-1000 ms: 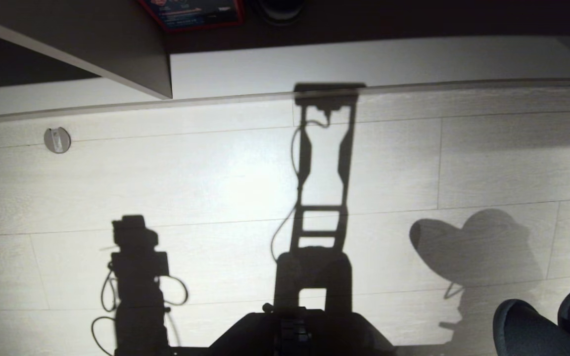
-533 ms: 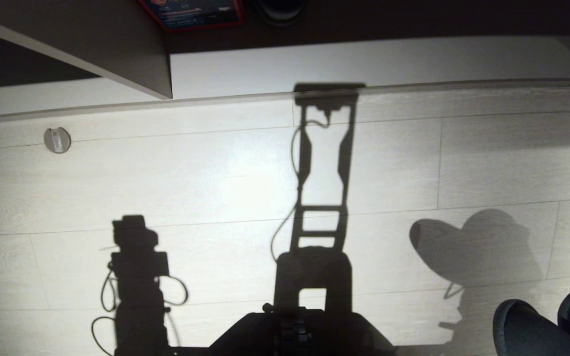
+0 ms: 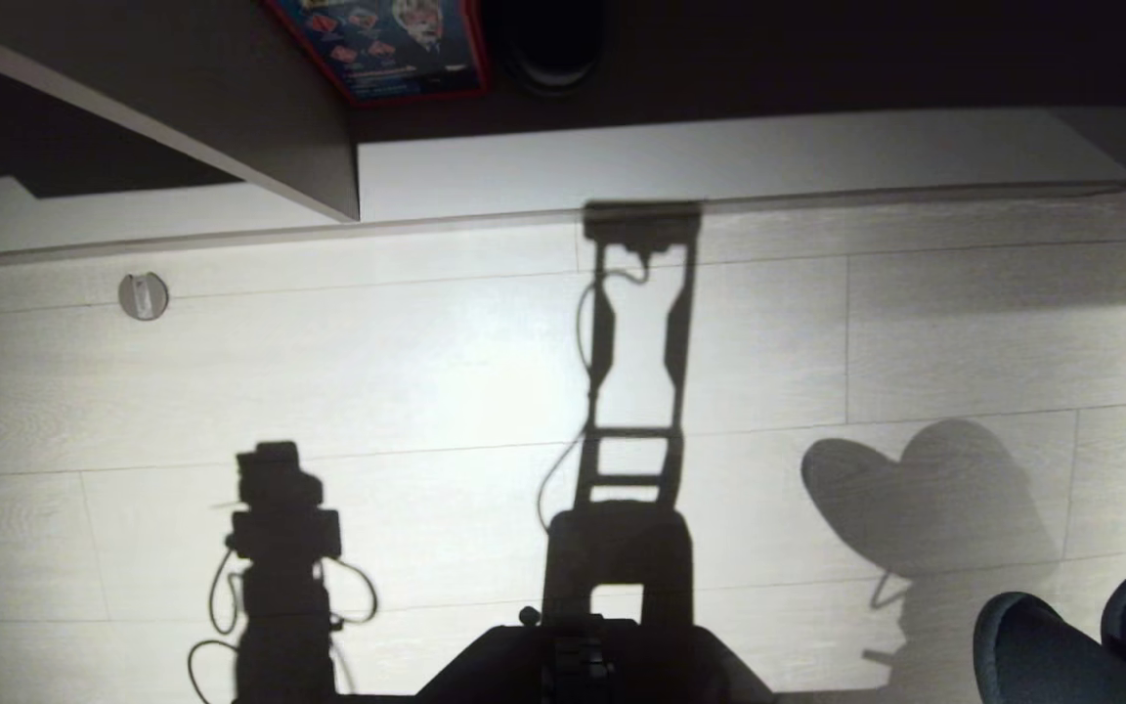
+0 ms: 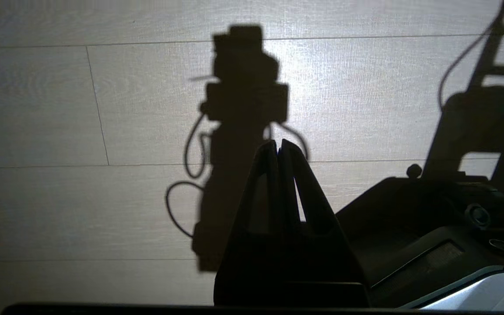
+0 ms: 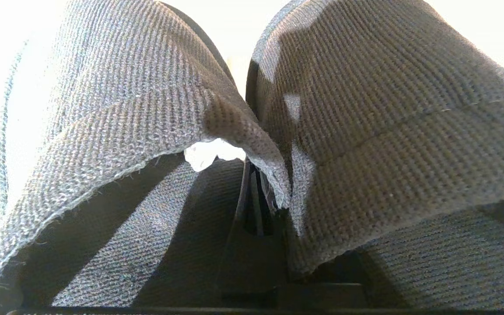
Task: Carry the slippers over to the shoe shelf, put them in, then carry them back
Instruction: Place the slippers on the floor
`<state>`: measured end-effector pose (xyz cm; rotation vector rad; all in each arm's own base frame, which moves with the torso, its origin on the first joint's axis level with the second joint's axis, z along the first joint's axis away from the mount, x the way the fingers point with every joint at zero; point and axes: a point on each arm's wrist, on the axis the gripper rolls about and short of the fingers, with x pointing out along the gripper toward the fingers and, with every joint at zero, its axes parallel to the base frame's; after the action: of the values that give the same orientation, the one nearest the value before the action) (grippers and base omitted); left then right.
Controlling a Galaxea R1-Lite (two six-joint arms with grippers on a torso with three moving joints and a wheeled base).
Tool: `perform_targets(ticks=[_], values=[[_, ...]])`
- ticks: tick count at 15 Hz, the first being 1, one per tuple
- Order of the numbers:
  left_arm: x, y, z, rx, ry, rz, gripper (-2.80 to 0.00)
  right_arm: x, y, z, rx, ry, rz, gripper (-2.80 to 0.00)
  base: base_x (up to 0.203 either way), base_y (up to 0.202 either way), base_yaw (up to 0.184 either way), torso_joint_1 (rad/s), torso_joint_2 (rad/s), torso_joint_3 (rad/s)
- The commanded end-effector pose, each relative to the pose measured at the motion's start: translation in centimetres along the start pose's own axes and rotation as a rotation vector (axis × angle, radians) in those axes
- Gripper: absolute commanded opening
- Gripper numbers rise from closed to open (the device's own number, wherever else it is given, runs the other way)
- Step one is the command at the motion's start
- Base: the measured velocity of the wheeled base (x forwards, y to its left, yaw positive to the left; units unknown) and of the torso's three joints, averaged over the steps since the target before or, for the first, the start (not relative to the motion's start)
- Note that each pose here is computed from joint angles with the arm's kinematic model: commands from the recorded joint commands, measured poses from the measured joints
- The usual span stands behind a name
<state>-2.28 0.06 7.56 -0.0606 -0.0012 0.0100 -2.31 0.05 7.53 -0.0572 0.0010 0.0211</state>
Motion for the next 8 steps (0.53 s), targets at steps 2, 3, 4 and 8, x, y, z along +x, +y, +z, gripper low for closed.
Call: perform_targets(ticks=[2, 3, 4, 8], values=[[0.0, 0.0, 0.01, -0.001, -0.001, 0.001, -2.8, 0.01, 0.0, 0.0, -0.001, 0.001, 0.0, -2.8, 0.0, 0.0, 0.0, 0.003, 0.0, 0.201], [0.0, 0.0, 0.01, -0.001, -0.001, 0.001, -2.8, 0.01, 0.0, 0.0, -0.001, 0.001, 0.0, -2.8, 0.0, 0.0, 0.0, 0.002, 0.01, 0.198], [0.0, 0.0, 0.01, -0.001, -0.001, 0.001, -2.8, 0.01, 0.0, 0.0, -0.001, 0.001, 0.0, -2.8, 0.0, 0.0, 0.0, 0.0, 0.0, 0.21], [0.0, 0.0, 0.01, -0.001, -0.001, 0.001, -2.8, 0.01, 0.0, 0.0, -0.001, 0.001, 0.0, -2.8, 0.0, 0.0, 0.0, -0.002, 0.0, 0.203]])
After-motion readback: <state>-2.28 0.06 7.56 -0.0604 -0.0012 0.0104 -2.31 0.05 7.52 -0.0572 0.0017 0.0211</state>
